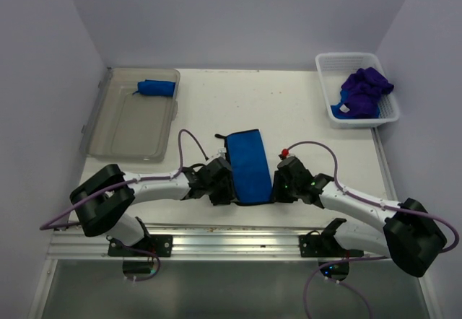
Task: Roll the towels
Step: Fold the towel
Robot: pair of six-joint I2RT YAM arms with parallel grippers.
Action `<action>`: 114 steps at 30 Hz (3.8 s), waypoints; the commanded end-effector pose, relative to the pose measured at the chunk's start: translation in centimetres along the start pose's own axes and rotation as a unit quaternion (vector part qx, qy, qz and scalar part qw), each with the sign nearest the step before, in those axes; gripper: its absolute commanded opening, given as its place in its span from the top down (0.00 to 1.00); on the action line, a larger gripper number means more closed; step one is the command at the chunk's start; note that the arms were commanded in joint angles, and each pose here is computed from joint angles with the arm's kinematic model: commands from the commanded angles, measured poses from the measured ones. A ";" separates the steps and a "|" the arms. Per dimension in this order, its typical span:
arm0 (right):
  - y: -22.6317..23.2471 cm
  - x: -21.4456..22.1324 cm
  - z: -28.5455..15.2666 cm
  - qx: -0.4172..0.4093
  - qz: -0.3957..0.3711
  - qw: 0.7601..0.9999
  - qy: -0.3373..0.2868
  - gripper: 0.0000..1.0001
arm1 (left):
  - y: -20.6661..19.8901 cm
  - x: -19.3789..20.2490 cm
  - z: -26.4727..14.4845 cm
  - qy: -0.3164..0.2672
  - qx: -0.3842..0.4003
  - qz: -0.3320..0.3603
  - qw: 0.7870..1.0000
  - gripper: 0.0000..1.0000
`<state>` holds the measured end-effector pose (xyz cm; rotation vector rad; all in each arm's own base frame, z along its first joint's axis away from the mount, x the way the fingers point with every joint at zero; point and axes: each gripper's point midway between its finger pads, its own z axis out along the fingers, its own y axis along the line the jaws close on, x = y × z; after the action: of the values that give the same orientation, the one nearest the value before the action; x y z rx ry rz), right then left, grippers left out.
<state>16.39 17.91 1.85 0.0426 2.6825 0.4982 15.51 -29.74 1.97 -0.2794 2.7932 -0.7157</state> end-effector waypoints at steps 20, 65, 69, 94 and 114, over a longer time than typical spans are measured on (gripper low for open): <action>0.0 1.2 -0.8 -0.019 0.019 1.000 0.006 0.67 | 4.3 1.2 2.5 0.015 -0.102 -0.012 0.995 1.00; 1.5 -2.1 -2.6 -0.008 0.002 1.000 -0.023 1.00 | -3.4 -4.3 -3.4 -0.040 -0.002 0.057 0.998 0.71; 1.5 -2.7 -2.8 0.000 -0.001 0.999 -0.032 1.00 | -4.4 -4.6 -2.1 -0.030 -0.002 0.081 0.996 0.76; 0.6 -4.0 -1.6 -0.025 0.157 0.984 -0.076 0.53 | -7.5 -10.7 3.9 -0.032 0.015 0.152 0.988 0.83; -0.4 -4.1 1.8 -0.009 0.215 0.971 -0.106 0.88 | -5.2 -8.9 6.6 0.012 0.000 0.148 0.989 0.85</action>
<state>20.00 18.36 1.75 0.6365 2.4997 0.6572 26.46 -34.96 1.80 0.0984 2.7580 -0.6581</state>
